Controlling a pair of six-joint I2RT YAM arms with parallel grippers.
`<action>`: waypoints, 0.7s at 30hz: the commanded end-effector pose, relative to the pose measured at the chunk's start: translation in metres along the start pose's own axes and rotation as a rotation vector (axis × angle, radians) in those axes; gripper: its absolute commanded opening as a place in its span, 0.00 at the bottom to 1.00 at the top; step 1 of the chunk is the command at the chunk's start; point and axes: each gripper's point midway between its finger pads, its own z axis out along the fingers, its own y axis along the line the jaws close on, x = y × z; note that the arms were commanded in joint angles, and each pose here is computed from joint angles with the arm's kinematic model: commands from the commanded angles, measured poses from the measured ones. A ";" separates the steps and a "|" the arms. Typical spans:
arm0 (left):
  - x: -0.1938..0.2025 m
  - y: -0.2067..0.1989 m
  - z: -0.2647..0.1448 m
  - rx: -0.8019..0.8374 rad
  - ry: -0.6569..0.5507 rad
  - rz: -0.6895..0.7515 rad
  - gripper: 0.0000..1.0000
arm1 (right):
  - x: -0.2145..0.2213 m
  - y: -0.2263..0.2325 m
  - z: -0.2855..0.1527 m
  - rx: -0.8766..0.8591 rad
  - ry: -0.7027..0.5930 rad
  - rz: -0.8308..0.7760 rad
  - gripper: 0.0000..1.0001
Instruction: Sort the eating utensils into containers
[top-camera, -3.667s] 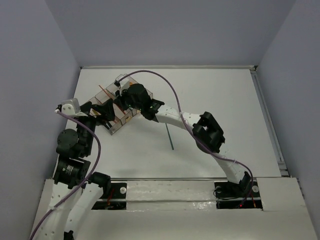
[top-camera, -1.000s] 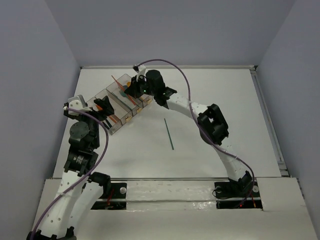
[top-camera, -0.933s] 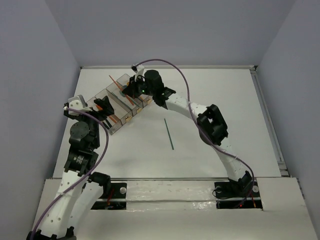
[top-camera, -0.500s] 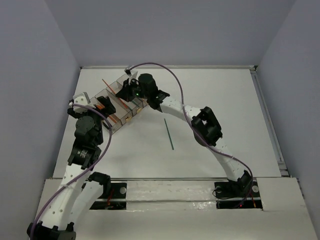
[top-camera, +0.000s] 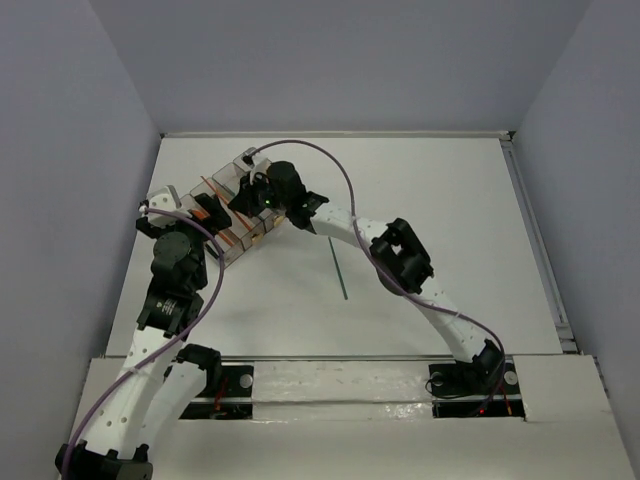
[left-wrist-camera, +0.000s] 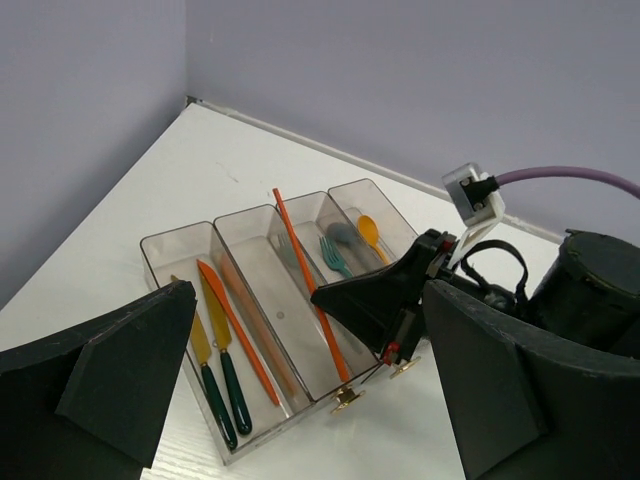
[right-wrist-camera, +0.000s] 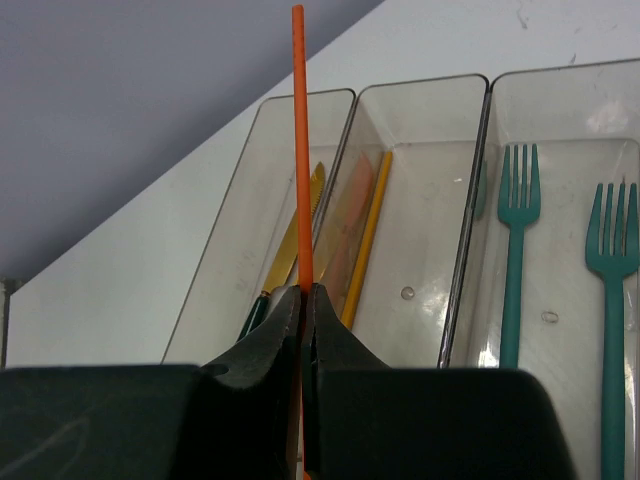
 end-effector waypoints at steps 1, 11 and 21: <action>-0.019 -0.002 0.000 0.004 -0.059 -0.035 0.99 | -0.022 0.008 0.006 0.000 -0.055 -0.031 0.00; -0.039 -0.011 -0.014 0.075 -0.104 -0.085 0.99 | -0.004 -0.011 0.010 0.068 -0.014 -0.030 0.00; -0.051 -0.019 -0.025 0.139 -0.133 -0.116 0.99 | 0.001 -0.018 0.008 0.101 0.000 -0.042 0.00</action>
